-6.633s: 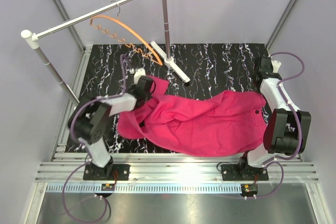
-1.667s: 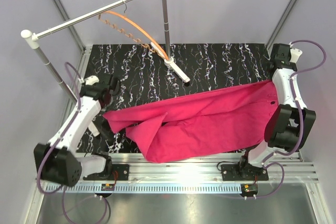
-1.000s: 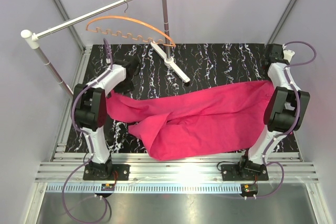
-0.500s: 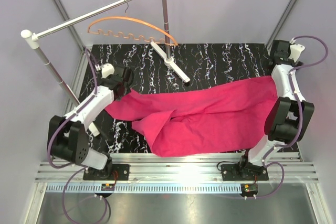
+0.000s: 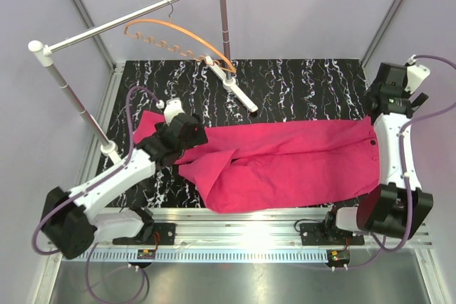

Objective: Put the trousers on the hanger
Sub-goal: Fold the trousers

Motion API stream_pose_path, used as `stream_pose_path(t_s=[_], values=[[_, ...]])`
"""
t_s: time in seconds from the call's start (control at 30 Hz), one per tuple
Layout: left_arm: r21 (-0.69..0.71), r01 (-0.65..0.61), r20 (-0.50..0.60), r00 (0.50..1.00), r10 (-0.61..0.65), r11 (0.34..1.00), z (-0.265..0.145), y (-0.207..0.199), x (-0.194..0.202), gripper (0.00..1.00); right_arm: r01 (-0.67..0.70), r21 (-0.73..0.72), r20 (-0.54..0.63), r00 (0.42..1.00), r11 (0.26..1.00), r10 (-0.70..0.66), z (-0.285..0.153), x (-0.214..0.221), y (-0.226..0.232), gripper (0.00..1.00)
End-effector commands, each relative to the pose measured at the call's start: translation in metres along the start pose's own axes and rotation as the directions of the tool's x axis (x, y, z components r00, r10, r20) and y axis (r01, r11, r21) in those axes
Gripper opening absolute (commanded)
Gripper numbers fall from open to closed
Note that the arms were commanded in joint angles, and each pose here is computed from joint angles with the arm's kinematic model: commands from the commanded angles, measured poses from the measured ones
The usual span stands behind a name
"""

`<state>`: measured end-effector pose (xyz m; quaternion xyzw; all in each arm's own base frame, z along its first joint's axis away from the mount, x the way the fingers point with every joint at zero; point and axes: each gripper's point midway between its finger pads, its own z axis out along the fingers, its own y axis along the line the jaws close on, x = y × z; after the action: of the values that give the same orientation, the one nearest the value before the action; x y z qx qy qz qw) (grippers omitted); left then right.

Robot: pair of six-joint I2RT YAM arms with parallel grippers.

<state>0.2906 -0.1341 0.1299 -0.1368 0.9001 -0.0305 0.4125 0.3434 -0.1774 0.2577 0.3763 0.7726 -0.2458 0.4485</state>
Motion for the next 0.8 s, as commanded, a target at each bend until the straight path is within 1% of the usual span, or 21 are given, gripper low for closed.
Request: stream_pose_path(t_s=[0.0,0.03,0.07,0.1,0.13,0.17,0.2,0.23,0.3,0.33,0.37,0.43,0.5,0.57,0.6,0.73,0.77], values=[[0.214,0.063,0.123,0.988,-0.09,0.975,-0.038,-0.048,-0.029,0.99,-0.002,-0.103,-0.033,0.999,0.995,-0.002,-0.021,0.021,0.016,1.0],[0.237,0.05,0.127,0.989,-0.082,0.97,-0.044,-0.055,-0.028,0.99,0.013,-0.11,-0.054,0.998,0.994,-0.019,-0.021,0.035,0.018,1.0],[0.284,0.026,0.129,0.989,-0.065,0.959,-0.056,-0.07,-0.026,0.99,0.017,-0.118,-0.062,0.998,0.993,-0.025,-0.023,0.042,0.021,1.0],[0.297,0.004,0.121,0.992,-0.042,0.955,-0.058,-0.078,-0.022,0.99,0.032,-0.133,-0.073,0.996,0.991,-0.042,-0.025,0.051,0.028,1.0],[0.305,-0.018,0.119,0.993,-0.02,0.952,-0.06,-0.085,-0.019,0.99,0.053,-0.132,-0.107,0.992,0.99,-0.067,-0.023,0.069,0.029,1.0],[0.323,-0.048,0.117,0.993,0.01,0.945,-0.07,-0.098,-0.017,0.99,0.049,-0.14,-0.134,0.989,0.989,-0.067,-0.022,0.08,0.032,1.0],[0.3,-0.087,0.103,0.993,0.058,0.95,-0.063,-0.104,-0.007,0.99,0.053,-0.15,-0.159,0.984,0.987,-0.077,-0.022,0.091,0.034,1.0],[0.324,-0.116,0.107,0.991,0.085,0.939,-0.072,-0.12,-0.007,0.99,0.067,-0.16,-0.194,0.976,0.985,-0.098,-0.021,0.11,0.036,1.0],[0.281,-0.19,0.09,0.981,0.172,0.941,-0.061,-0.129,0.011,0.99,0.053,-0.199,-0.234,0.967,0.979,-0.1,-0.022,0.134,0.044,1.0],[0.287,-0.214,0.103,0.976,0.192,0.934,-0.067,-0.141,0.013,0.99,0.059,-0.229,-0.241,0.964,0.972,-0.115,-0.025,0.142,0.051,1.0],[0.234,-0.256,0.085,0.966,0.243,0.938,-0.056,-0.139,0.025,0.99,0.052,-0.268,-0.249,0.961,0.962,-0.121,-0.027,0.147,0.06,0.99],[0.193,-0.278,0.095,0.96,0.264,0.941,-0.051,-0.142,0.026,0.99,0.076,-0.298,-0.266,0.951,0.952,-0.159,-0.028,0.162,0.07,0.98],[0.17,-0.297,0.079,0.954,0.288,0.94,-0.04,-0.143,0.035,0.99,0.107,-0.374,-0.252,0.944,0.921,-0.212,-0.037,0.169,0.092,0.94],[0.142,-0.31,0.062,0.951,0.304,0.94,-0.032,-0.141,0.044,0.99,0.136,-0.428,-0.24,0.936,0.893,-0.257,-0.045,0.178,0.111,0.87],[0.126,-0.314,0.063,0.949,0.308,0.941,-0.03,-0.139,0.044,0.99,0.145,-0.443,-0.24,0.932,0.885,-0.273,-0.045,0.181,0.12,0.79],[0.07,-0.34,0.03,0.94,0.339,0.938,-0.018,-0.131,0.058,0.99,0.176,-0.488,-0.233,0.918,0.855,-0.322,-0.049,0.188,0.146,0.67],[0.057,-0.348,0.021,0.938,0.347,0.936,-0.014,-0.129,0.061,0.99,0.179,-0.498,-0.236,0.913,0.848,-0.332,-0.05,0.191,0.151,0.65]])
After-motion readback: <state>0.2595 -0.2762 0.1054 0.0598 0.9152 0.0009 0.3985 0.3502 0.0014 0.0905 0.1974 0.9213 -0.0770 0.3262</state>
